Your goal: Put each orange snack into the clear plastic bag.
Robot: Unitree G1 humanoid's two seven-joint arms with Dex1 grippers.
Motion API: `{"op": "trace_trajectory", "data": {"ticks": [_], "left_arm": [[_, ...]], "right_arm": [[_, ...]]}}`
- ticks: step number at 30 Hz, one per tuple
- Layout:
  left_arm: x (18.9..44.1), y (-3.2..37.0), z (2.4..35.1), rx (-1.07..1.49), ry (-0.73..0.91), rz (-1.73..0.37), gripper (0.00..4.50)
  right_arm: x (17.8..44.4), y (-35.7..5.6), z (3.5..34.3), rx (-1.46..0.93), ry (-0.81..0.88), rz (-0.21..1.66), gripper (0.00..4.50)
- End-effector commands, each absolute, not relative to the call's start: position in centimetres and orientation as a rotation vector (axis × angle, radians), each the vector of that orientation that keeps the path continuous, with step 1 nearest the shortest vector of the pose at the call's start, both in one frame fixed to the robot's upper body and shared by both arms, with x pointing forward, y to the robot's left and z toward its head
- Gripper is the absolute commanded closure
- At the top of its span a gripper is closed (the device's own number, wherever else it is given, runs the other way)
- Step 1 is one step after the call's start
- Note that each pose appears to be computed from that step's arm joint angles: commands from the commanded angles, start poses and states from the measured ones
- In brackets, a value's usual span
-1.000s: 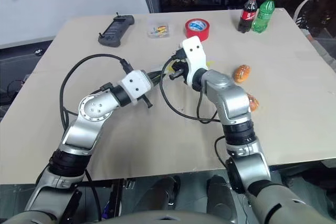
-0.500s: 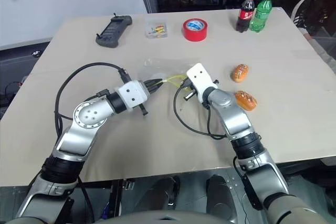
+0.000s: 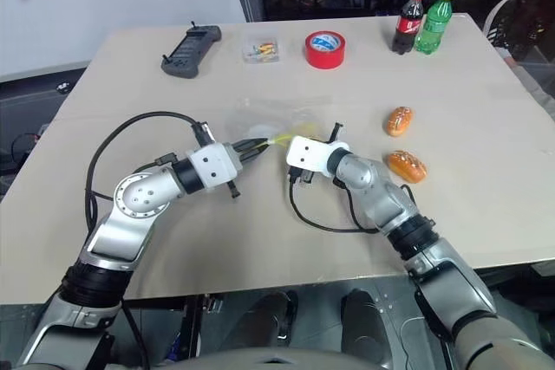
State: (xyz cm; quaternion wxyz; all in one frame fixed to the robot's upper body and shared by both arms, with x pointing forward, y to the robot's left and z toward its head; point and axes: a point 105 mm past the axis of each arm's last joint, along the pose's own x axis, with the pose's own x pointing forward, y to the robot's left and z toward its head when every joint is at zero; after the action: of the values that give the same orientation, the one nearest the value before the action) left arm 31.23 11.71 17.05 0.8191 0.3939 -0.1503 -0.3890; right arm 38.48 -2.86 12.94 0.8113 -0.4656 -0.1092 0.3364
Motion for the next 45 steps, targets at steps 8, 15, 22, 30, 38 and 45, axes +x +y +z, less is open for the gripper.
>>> {"op": "trace_trajectory", "data": {"ticks": [8,15,22,30,38,45], "left_arm": [[31.7,13.2,17.7,0.793,-0.319,-0.769,4.5],[32.6,14.0,17.7,0.774,-0.291,-0.71,4.5],[34.4,14.3,17.1,0.714,-0.223,-0.576,4.5],[34.9,13.9,17.3,0.626,-0.203,-0.537,4.5],[34.5,13.0,17.5,0.588,-0.221,-0.603,4.5],[34.3,12.3,17.3,0.587,-0.225,-0.645,4.5]], "right_arm": [[39.6,-3.8,14.4,-1.208,-0.356,0.621,3.97],[39.5,-4.2,14.9,-1.282,-0.413,0.602,1.1],[39.0,-5.6,17.2,-1.116,-0.394,0.549,0.08],[35.8,-10.0,18.1,-0.739,-0.17,0.524,0.08],[32.9,-21.8,15.6,-0.541,0.204,0.283,0.08],[31.4,-24.0,12.2,-0.371,0.378,0.295,0.08]]}}
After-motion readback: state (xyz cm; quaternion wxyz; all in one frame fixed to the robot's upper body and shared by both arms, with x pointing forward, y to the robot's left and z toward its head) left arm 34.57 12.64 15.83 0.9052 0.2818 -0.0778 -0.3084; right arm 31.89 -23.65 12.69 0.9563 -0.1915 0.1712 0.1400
